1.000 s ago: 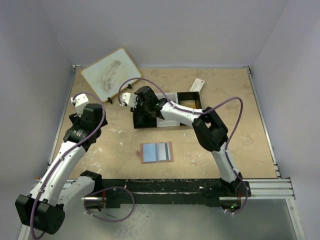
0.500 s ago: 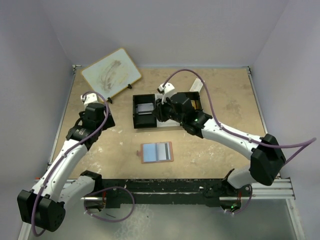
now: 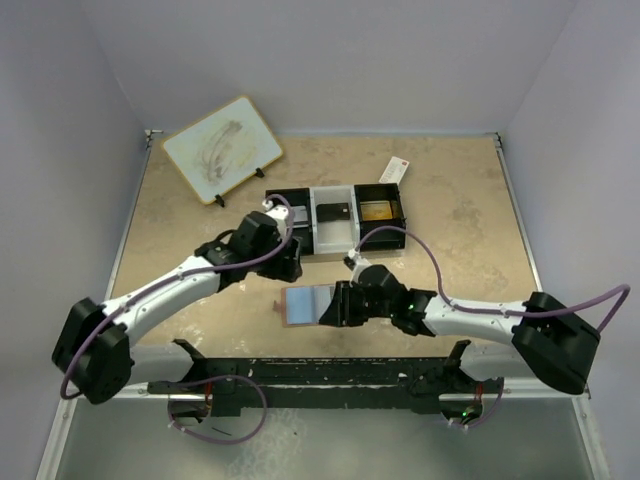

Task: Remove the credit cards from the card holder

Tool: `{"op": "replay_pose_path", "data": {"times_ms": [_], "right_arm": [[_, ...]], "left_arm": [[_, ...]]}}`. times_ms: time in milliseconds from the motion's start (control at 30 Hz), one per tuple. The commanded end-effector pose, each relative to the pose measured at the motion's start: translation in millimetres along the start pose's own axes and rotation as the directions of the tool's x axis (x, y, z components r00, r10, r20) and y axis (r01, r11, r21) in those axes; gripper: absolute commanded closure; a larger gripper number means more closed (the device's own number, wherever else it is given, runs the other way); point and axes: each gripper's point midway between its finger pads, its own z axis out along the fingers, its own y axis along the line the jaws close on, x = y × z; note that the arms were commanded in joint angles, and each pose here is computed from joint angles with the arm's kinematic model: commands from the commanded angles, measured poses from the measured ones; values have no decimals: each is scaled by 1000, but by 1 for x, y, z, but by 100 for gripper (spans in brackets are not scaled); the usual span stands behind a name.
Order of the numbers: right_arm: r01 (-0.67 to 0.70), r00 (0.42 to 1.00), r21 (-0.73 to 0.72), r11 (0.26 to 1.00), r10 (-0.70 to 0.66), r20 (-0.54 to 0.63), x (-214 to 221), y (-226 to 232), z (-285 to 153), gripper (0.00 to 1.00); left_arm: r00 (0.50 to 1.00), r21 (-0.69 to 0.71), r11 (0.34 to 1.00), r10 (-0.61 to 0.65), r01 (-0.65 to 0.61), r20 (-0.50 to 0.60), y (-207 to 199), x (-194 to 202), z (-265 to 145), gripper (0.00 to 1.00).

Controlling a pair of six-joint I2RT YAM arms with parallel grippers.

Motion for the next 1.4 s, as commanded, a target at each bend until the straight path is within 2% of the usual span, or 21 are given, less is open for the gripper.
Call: {"op": "replay_pose_path", "data": {"times_ms": [0, 133, 267, 433, 567, 700, 900, 1033, 1233, 1367], "right_arm": [[-133, 990, -111, 985, 128, -54, 24, 20, -8, 61], [-196, 979, -69, 978, 192, -65, 38, 1, -11, 50], [-248, 968, -51, 967, 245, -53, 37, -8, -2, 45], [-329, 944, 10, 944, 329, -18, 30, -30, 11, 45], [-413, 910, -4, 911, 413, 28, 22, -47, 12, 47], [-450, 891, -3, 893, 450, 65, 11, -64, 12, 47], [-412, 910, -16, 911, 412, 55, -7, -64, 20, 47], [-377, 925, 23, 926, 376, 53, -16, -67, 26, 47], [-227, 974, 121, 966, 225, 32, -37, -69, 38, 47], [-125, 992, 152, 980, 127, -4, -49, -67, 46, 47]], "left_arm": [[997, 53, 996, 78, -77, -22, -28, -1, 22, 29], [989, 41, 991, 128, -125, -76, -35, 15, 34, 29], [980, 23, 986, 167, -165, -109, -42, 28, 48, 29], [980, -15, 984, 177, -179, -89, -36, 30, 65, 28], [971, -31, 980, 192, -199, -140, -30, 42, 78, 28], [973, 40, 987, 161, -157, -164, -41, 56, 78, 29], [987, 161, 986, 58, -34, -150, -59, 76, 56, 33], [988, 181, 982, -34, 62, -154, -66, 90, 47, 36], [978, 224, 953, -186, 202, -93, -76, 105, 38, 37], [969, 242, 939, -235, 245, -70, -93, 114, 36, 40]]}}
